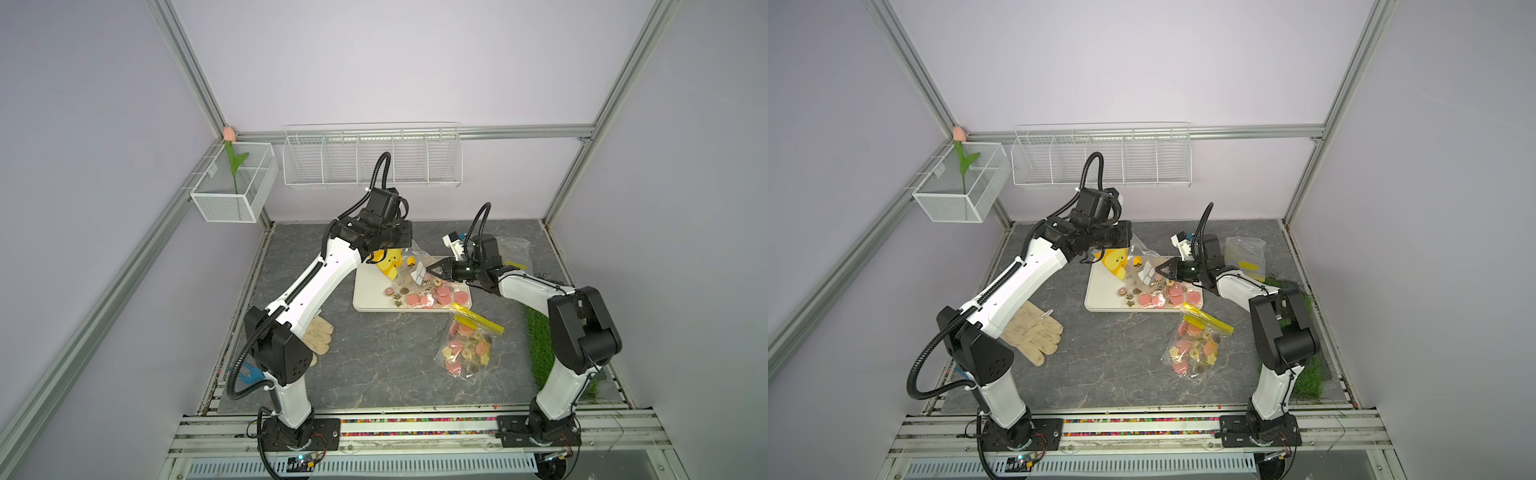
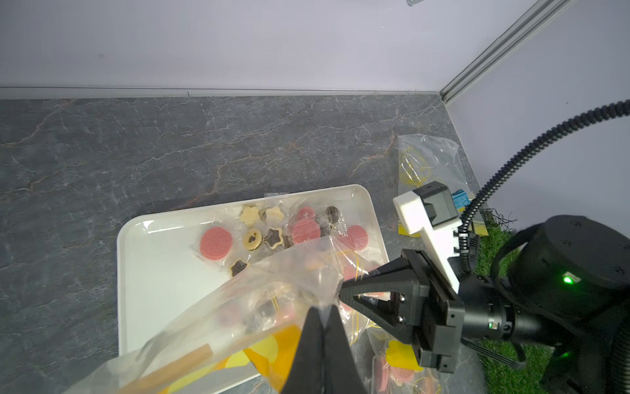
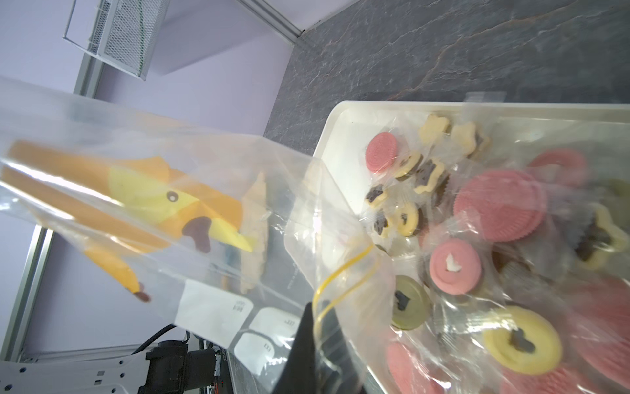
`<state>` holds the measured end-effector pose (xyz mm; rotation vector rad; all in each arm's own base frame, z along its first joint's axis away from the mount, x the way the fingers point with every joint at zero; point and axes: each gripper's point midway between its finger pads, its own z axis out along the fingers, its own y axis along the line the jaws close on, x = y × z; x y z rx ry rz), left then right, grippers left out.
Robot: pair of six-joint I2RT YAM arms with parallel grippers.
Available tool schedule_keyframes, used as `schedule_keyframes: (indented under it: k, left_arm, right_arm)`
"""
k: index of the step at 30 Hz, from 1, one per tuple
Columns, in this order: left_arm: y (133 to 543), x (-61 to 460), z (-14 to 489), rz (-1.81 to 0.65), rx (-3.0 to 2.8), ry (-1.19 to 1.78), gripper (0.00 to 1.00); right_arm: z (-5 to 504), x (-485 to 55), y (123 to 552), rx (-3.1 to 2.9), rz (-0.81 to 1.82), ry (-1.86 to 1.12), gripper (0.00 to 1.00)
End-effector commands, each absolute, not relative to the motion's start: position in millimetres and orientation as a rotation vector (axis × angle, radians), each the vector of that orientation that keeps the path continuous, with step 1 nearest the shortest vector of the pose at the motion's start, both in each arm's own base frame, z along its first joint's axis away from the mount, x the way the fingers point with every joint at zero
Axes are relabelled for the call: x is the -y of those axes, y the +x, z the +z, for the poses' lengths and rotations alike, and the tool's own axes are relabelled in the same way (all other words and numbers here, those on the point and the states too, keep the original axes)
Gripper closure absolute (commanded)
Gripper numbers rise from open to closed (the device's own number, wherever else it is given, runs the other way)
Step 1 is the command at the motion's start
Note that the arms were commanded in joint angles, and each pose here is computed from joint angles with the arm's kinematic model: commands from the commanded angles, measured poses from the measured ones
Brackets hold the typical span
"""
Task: Pour cookies out of the ziploc bag
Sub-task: 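Pour the cookies out of the ziploc bag onto the tray.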
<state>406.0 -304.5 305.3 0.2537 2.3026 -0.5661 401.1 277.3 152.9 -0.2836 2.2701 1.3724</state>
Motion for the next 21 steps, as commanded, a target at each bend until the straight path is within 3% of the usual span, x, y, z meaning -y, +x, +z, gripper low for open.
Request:
schedule_keyframes:
  k: [1, 21]
  left_arm:
    - [414.1, 289.1, 338.2, -0.499, -2.209, 0.23, 1.0]
    - [401.7, 255.3, 332.8, -0.411, -2.195, 0.177, 1.0]
  right_arm:
    - [128.2, -283.3, 395.5, -2.355, 1.387, -0.258, 0.93]
    - [161.6, -297.9, 392.0, -2.297, 1.395, -0.298, 0.93]
